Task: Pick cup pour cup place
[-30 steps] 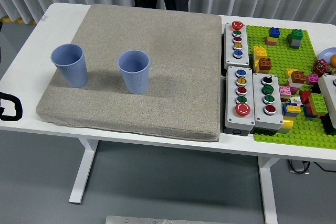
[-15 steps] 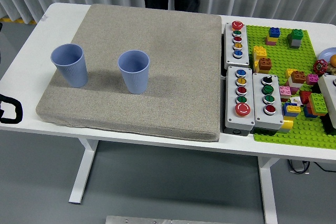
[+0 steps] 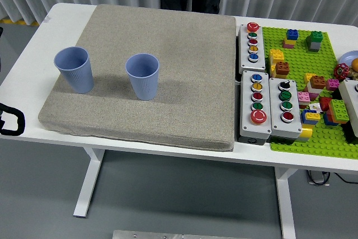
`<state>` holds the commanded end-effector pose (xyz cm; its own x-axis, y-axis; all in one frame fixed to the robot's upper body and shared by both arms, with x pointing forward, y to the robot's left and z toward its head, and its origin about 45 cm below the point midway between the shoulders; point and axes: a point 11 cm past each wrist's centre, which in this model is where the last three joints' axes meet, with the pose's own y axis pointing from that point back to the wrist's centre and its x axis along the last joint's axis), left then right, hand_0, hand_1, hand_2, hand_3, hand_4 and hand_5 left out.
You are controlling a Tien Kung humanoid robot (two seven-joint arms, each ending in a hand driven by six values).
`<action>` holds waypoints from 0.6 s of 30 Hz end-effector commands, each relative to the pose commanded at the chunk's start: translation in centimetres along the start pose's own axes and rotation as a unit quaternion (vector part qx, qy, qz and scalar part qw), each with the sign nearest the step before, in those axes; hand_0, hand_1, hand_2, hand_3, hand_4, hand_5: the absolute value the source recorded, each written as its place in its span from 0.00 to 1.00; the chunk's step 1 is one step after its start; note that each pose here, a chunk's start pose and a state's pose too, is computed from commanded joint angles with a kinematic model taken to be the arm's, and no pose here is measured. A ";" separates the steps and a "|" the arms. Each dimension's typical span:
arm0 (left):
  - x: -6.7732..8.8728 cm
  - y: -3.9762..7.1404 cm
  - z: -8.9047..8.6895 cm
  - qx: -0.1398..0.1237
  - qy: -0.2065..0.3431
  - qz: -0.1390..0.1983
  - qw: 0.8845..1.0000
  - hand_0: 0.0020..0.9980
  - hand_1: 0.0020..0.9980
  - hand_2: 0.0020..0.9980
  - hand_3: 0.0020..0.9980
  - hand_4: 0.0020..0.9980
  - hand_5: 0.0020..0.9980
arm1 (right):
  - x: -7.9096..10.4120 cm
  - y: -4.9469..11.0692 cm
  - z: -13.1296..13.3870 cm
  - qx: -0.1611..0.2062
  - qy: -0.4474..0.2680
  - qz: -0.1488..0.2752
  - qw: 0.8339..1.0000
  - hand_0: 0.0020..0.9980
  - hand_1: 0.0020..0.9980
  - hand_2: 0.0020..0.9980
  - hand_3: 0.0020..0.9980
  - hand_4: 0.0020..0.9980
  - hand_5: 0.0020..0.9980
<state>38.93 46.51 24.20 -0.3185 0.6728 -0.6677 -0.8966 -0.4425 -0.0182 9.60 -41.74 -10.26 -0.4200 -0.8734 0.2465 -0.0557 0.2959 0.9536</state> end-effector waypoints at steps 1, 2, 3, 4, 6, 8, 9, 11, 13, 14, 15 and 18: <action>0.1 0.0 0.0 0.000 0.000 0.001 1.000 0.79 0.78 0.87 0.88 0.96 0.92 | 0.0 0.0 0.0 0.000 0.001 0.000 1.000 0.72 0.69 0.74 0.70 0.32 0.26; 0.1 0.0 0.0 0.000 0.000 0.001 1.000 0.79 0.78 0.87 0.88 0.96 0.92 | 0.0 0.0 0.0 0.000 0.001 0.000 1.000 0.72 0.69 0.74 0.70 0.32 0.26; 0.1 0.0 0.1 -0.002 0.000 0.001 1.000 0.79 0.78 0.87 0.88 0.96 0.92 | 0.0 0.0 0.0 0.001 -0.001 0.000 1.000 0.72 0.69 0.74 0.70 0.32 0.26; 0.0 0.0 0.2 -0.003 0.000 0.000 1.000 0.79 0.78 0.87 0.88 0.96 0.92 | -0.1 0.0 -0.1 0.001 -0.001 0.000 1.000 0.72 0.69 0.74 0.70 0.32 0.26; -0.1 0.0 0.1 -0.002 0.000 -0.001 1.000 0.79 0.78 0.87 0.88 0.96 0.92 | -0.1 0.0 -0.2 0.002 -0.002 -0.001 1.000 0.72 0.69 0.74 0.70 0.32 0.26; -0.2 -0.1 0.1 -0.001 0.000 -0.002 1.000 0.79 0.78 0.87 0.88 0.96 0.92 | -0.1 0.1 -0.3 0.003 -0.002 -0.001 1.000 0.72 0.69 0.74 0.70 0.32 0.26; -0.2 -0.1 0.1 -0.002 -0.001 -0.002 1.000 0.79 0.78 0.87 0.88 0.96 0.92 | -0.1 0.1 -0.4 0.004 -0.004 -0.002 1.000 0.72 0.69 0.74 0.70 0.32 0.26; -0.3 -0.1 0.1 -0.002 -0.001 -0.003 1.000 0.79 0.78 0.87 0.88 0.96 0.92 | -0.2 0.1 -0.4 0.005 -0.006 -0.002 1.000 0.72 0.69 0.74 0.70 0.32 0.26; -0.4 -0.1 0.2 -0.003 0.000 -0.004 1.000 0.79 0.78 0.87 0.88 0.96 0.91 | -0.2 0.1 -0.5 0.006 -0.008 -0.002 1.000 0.72 0.69 0.74 0.70 0.32 0.26; -0.5 -0.2 0.2 -0.003 0.000 -0.006 1.000 0.79 0.78 0.87 0.88 0.96 0.91 | -0.2 0.1 -0.6 0.006 -0.008 -0.002 1.000 0.72 0.69 0.74 0.70 0.32 0.26; -0.6 -0.2 0.3 -0.003 0.000 -0.006 1.000 0.79 0.78 0.87 0.88 0.96 0.91 | -0.2 0.1 -0.6 0.006 -0.008 -0.002 1.000 0.72 0.69 0.74 0.70 0.32 0.26; -0.7 -0.2 0.2 -0.003 0.001 -0.007 1.000 0.79 0.78 0.87 0.88 0.96 0.91 | -0.2 0.1 -0.6 0.006 -0.008 -0.003 1.000 0.72 0.69 0.74 0.70 0.32 0.26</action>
<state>39.30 46.27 24.84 -0.3058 0.6777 -0.6688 -0.8989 -0.4370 -0.0319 10.23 -41.74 -10.13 -0.4346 -0.8685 0.2385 -0.0688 0.2961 0.9527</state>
